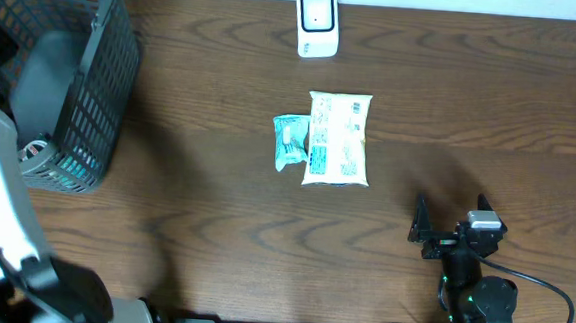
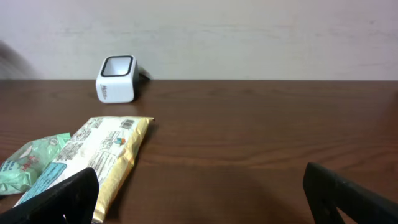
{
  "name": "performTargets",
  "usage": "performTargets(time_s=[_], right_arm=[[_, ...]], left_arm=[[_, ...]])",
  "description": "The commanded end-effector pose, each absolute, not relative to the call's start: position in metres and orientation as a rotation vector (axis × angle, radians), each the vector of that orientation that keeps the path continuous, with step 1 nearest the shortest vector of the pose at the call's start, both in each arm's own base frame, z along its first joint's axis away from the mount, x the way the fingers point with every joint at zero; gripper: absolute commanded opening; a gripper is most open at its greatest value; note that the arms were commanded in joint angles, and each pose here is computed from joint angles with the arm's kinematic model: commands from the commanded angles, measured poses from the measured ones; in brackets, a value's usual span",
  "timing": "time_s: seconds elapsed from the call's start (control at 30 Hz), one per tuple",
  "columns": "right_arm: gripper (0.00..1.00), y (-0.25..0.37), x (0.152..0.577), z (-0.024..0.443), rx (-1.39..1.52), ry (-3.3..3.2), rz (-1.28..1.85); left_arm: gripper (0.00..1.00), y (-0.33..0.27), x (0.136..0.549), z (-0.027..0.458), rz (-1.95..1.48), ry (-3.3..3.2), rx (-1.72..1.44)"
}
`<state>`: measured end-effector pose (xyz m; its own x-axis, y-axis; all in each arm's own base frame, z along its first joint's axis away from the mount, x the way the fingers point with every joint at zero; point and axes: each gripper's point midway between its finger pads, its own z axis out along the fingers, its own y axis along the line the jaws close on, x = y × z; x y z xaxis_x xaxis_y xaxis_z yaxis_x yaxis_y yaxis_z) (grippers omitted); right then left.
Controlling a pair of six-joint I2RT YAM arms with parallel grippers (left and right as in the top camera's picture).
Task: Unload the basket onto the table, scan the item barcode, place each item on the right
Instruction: 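Move the left gripper back into the grey basket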
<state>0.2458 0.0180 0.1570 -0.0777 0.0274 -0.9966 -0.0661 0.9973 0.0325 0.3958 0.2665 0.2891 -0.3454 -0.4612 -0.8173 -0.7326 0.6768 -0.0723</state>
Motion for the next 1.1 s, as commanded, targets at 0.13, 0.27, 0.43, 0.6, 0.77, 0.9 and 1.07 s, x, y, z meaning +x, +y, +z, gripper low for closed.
performTargets(time_s=[0.13,0.27,0.43,0.6,0.77,0.9,1.07], right_arm=[[0.99,0.017,0.246,0.157,-0.017,1.646,0.081],[0.99,0.017,0.246,0.157,-0.017,1.646,0.081],[0.99,0.017,0.246,0.157,-0.018,1.646,0.081],[0.99,0.017,0.246,0.157,-0.017,1.646,0.081],[0.99,0.017,0.246,0.157,-0.017,1.646,0.081],[0.99,0.017,0.246,0.157,-0.017,1.646,0.081],[0.99,0.017,0.246,0.157,-0.017,1.646,0.081]], left_arm=[[0.75,0.262,0.404,0.222,0.197,2.175,-1.009],[0.75,0.258,0.397,0.199,0.190,2.256,-1.043],[0.75,0.253,0.387,0.171,0.178,2.357,-1.086],[0.76,0.248,0.377,0.147,0.171,2.447,-1.125],[0.98,0.259,0.359,0.124,0.285,2.450,-1.312],[0.98,0.276,0.346,0.115,0.455,2.417,-1.405],[0.98,0.288,0.349,0.110,0.556,2.465,-1.284]])
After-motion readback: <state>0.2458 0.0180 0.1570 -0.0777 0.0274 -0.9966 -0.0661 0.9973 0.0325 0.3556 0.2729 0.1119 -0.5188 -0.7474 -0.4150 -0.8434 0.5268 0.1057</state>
